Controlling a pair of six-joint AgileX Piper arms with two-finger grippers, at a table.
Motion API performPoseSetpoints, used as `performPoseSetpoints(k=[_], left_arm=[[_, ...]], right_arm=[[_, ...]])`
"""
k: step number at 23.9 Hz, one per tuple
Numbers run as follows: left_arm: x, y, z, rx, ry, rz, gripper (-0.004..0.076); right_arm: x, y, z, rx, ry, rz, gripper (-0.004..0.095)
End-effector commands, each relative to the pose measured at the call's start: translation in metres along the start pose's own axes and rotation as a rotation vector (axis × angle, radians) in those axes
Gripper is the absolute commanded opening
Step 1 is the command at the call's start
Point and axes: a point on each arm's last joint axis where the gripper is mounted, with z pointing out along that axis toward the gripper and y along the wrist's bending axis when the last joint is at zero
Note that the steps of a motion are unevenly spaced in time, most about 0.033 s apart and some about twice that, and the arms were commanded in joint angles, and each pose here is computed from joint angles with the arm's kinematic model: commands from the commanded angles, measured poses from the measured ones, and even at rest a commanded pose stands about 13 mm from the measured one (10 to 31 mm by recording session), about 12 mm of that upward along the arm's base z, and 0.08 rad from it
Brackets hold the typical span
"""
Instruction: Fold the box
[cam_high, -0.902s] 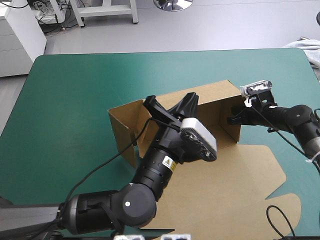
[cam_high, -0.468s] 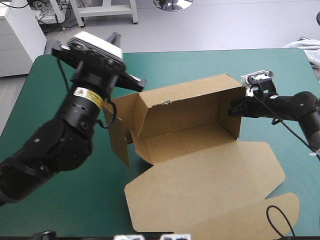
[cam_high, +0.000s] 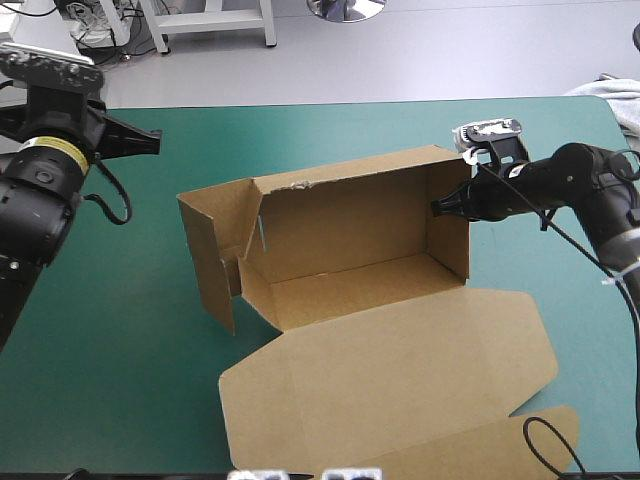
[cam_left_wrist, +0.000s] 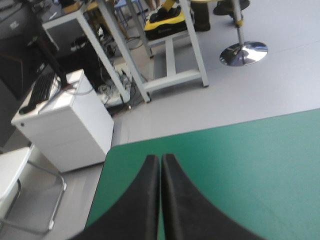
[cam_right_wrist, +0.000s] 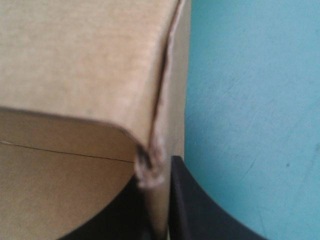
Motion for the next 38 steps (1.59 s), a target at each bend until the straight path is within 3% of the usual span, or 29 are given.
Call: performPoseSetpoints(k=[1,9,15,19,21,24,26,36,38], left_arm=[[-0.002,0.028,-0.006,-0.024,-0.024,-0.067,-0.0005],[0.037,0.056,0.015,-0.01,0.14,-0.174,-0.0005],[0.078,0.046,0.035,0.039,0.27,-0.227,-0.0005],[0.092,0.039,0.04,0.071,0.312,-0.239,-0.0005],[0.096,0.037,0.042,0.082,0.32,-0.25,-0.0005],[0.1,0.034,0.044,0.092,0.333,-0.251,-0.0005],[0.101,0.034,0.044,0.096,0.335,-0.23,-0.0005],[0.101,0.034,0.044,0.096,0.335,-0.23,-0.0005],[0.101,0.034,0.044,0.097,0.339,-0.23,-0.0005]], right_arm=[[-0.013,0.008,-0.012,-0.006,0.011,0.066,0.0002],[-0.012,-0.001,0.018,-0.035,0.233,0.149,0.0002],[-0.008,-0.017,0.067,-0.031,0.331,0.199,0.0001],[-0.014,-0.027,0.093,-0.02,0.26,0.182,0.0017],[-0.015,-0.029,0.1,-0.02,0.247,0.199,0.0108],[-0.016,-0.029,0.104,-0.028,0.228,0.206,0.0338],[-0.02,-0.029,0.102,-0.025,0.214,0.2,0.0388],[-0.065,-0.02,0.042,0.041,0.148,0.065,0.0387],[-0.079,-0.016,0.019,0.071,0.067,0.051,0.0387]])
